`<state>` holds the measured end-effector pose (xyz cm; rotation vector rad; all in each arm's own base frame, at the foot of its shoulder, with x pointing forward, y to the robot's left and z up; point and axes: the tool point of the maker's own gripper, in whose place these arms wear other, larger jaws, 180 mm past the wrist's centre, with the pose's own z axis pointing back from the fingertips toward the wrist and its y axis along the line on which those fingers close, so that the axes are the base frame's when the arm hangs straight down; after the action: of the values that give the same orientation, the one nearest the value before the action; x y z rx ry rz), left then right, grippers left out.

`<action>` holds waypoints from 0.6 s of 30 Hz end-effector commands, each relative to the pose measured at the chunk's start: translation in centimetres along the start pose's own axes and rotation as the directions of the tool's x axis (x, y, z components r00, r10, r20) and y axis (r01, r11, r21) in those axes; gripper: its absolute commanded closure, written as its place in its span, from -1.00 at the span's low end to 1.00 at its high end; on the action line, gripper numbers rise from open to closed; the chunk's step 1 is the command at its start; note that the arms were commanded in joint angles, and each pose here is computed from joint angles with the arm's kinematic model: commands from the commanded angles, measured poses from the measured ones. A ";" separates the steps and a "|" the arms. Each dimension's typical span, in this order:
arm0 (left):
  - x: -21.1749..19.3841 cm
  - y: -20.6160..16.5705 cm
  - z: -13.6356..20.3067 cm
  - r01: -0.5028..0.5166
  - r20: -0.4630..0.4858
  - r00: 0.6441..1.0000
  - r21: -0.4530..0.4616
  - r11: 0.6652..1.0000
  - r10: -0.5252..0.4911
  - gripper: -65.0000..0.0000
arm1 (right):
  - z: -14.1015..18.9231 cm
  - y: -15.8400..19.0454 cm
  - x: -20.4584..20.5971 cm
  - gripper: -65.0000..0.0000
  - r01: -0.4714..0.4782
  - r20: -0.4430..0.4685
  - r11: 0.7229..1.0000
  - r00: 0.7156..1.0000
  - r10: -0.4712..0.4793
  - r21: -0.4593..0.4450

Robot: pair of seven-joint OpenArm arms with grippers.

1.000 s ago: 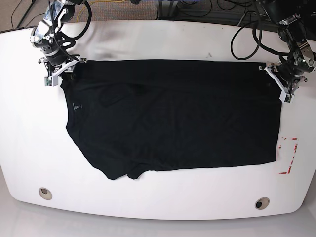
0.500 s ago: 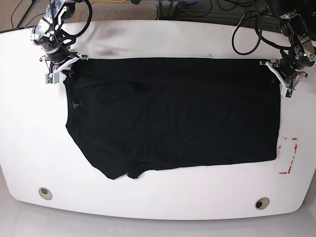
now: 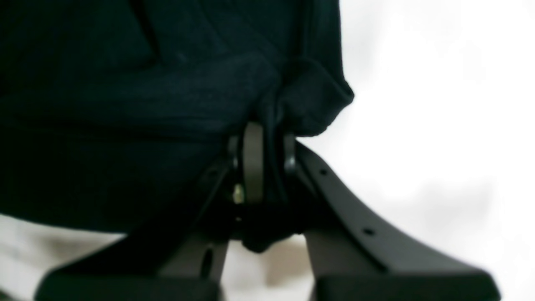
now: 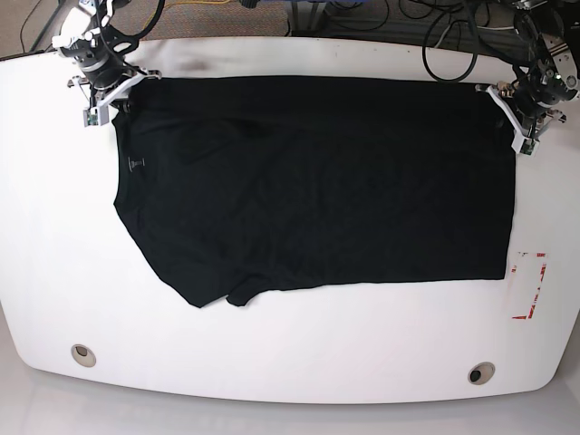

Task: Layout the t-shirt on the table in an organized manner, then fold the t-shirt properly
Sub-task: 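Regrasp the shirt edge with both grippers and pull it toward the robot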

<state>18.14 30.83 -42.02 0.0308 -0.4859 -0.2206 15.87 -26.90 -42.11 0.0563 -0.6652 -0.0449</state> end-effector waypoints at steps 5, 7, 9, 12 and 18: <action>-5.0 0.7 1.0 0.030 -0.176 0.984 0.027 0.999 -0.025 0.61 | 2.0 -1.2 -1.1 0.93 -0.038 -0.029 0.998 0.999 0.037 -0.046; -6.0 1.1 1.5 0.023 -0.195 0.981 0.039 0.999 -0.015 0.61 | 2.3 -1.2 -1.4 0.93 -0.044 -0.037 0.998 0.998 0.043 -0.048; -6.4 1.5 1.8 0.021 -0.203 0.979 0.049 0.999 -0.011 0.61 | 2.5 -1.2 -1.5 0.93 -0.050 -0.042 0.997 0.998 0.048 -0.050; -6.5 1.7 1.9 0.022 -0.206 0.979 0.054 0.998 -0.010 0.61 | 2.7 -1.2 -1.6 0.92 -0.053 -0.045 0.997 0.998 0.051 -0.051; -6.4 1.8 2.0 0.025 -0.204 0.979 0.057 0.998 -0.013 0.59 | 2.6 -1.3 -1.6 0.87 -0.056 -0.047 0.997 0.997 0.053 -0.055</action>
<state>14.92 32.22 -42.04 0.0423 -0.4433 -0.2102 12.63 -27.23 -41.92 0.0227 -0.6048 -0.0209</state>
